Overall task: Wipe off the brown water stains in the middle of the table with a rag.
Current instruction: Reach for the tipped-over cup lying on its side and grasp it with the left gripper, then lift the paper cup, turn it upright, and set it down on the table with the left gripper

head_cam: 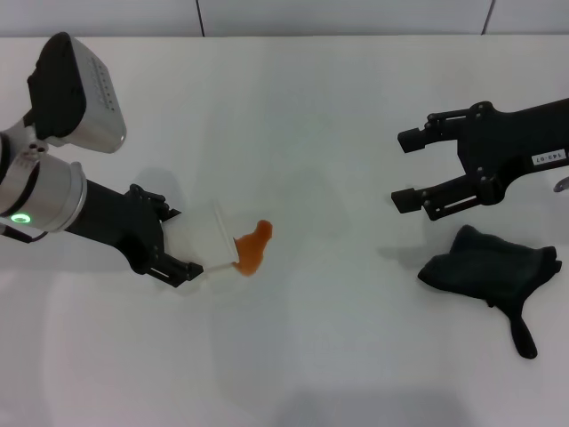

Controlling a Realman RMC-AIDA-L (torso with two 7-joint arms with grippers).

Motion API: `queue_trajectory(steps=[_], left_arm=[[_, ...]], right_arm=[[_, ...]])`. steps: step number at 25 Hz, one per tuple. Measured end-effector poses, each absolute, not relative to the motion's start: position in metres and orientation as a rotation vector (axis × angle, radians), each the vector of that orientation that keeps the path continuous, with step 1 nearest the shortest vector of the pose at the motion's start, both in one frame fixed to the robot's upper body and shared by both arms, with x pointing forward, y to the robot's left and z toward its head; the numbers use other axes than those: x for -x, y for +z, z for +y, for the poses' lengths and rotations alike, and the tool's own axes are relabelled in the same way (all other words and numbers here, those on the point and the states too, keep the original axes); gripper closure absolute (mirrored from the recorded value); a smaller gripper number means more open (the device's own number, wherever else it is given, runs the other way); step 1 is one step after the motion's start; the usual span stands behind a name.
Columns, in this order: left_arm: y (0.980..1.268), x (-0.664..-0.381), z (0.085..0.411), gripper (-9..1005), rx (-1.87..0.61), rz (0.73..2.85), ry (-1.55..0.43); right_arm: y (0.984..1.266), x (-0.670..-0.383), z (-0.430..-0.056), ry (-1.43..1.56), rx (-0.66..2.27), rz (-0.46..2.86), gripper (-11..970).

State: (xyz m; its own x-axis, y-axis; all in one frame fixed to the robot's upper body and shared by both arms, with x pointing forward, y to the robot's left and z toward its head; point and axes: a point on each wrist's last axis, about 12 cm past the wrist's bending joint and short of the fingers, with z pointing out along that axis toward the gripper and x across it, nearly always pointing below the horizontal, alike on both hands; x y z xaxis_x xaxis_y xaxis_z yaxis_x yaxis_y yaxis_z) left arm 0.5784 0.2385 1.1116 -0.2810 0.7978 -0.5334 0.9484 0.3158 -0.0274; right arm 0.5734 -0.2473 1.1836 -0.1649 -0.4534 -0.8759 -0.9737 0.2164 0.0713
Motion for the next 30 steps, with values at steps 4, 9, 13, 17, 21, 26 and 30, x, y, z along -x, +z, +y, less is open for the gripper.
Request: queue_trajectory(steps=[4,9,13,17,21,26,30], left_arm=[[1.112,-0.578,0.238,139,-1.545,2.157,-0.486],[1.112,-0.578,0.239,200,-1.536,2.154,-0.487],[1.115,-0.577,0.237,297,-1.52,2.115,-0.521],[1.131,-0.576,0.247,323,-1.431,2.028,-0.532],[1.139,-0.575,0.257,349,-1.358,1.964,-0.54],[1.14,-0.578,0.261,382,-1.268,1.844,-0.58],[1.131,-0.586,0.252,423,-1.254,1.809,-0.602]], right_arm=[[1.183,-0.573,-0.248,0.879,1.335,1.743,91],[1.183,-0.572,-0.248,0.881,1.333,1.745,91],[1.183,-0.572,-0.248,0.883,1.334,1.746,91],[1.182,-0.572,-0.249,0.886,1.336,1.746,91],[1.184,-0.572,-0.248,0.885,1.339,1.741,91],[1.186,-0.574,-0.246,0.881,1.348,1.73,90],[1.187,-0.574,-0.245,0.877,1.353,1.725,90]])
